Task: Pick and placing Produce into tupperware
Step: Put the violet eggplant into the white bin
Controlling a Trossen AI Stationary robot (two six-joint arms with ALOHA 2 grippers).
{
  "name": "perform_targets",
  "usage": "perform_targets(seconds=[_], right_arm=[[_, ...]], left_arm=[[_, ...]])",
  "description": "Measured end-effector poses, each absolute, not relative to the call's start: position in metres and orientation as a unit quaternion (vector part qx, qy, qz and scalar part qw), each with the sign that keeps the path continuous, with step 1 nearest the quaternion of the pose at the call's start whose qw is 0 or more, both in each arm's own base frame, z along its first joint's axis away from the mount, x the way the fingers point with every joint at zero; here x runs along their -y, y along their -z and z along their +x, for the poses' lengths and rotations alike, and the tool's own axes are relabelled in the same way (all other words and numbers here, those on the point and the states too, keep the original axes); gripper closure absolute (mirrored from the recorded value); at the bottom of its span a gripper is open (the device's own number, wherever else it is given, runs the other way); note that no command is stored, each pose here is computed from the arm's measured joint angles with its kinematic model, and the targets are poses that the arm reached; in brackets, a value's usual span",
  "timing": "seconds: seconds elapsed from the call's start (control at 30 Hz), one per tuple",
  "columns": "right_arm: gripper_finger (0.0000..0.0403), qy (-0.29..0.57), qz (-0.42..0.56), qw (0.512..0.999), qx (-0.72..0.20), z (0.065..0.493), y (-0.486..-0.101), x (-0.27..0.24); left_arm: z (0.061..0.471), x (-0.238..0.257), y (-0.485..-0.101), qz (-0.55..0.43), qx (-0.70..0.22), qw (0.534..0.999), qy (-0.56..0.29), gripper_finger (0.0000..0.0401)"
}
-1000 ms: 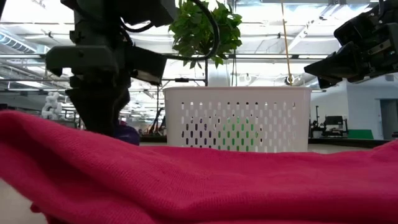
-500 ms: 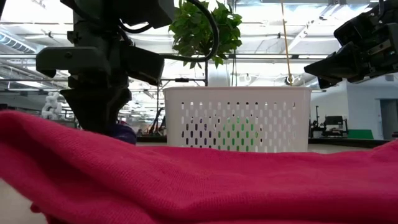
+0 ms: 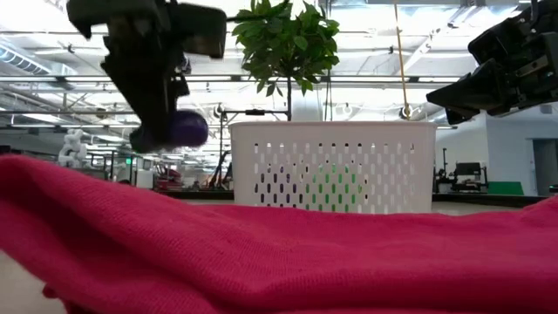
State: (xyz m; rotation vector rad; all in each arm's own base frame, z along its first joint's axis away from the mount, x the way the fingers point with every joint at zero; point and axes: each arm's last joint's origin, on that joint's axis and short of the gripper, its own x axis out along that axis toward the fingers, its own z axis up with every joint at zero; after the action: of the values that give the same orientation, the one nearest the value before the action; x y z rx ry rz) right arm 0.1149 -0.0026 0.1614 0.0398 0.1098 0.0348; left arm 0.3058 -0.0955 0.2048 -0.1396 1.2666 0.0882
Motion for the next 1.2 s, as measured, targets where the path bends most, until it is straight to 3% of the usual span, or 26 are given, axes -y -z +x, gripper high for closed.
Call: perform_targets(seconds=[0.57, 1.2], right_arm=[[0.0403, -0.017, 0.020, 0.998, -0.054, 0.115, -0.162, 0.003], [0.0403, -0.018, 0.022, 0.999, -0.029, 0.115, -0.166, 0.003]], left_arm=[[0.274, 0.112, -0.242, 0.009, -0.569, 0.822, 0.023, 0.0293], [0.258, 0.113, -0.278, 0.086, -0.478, 0.872, 0.058, 0.0293]])
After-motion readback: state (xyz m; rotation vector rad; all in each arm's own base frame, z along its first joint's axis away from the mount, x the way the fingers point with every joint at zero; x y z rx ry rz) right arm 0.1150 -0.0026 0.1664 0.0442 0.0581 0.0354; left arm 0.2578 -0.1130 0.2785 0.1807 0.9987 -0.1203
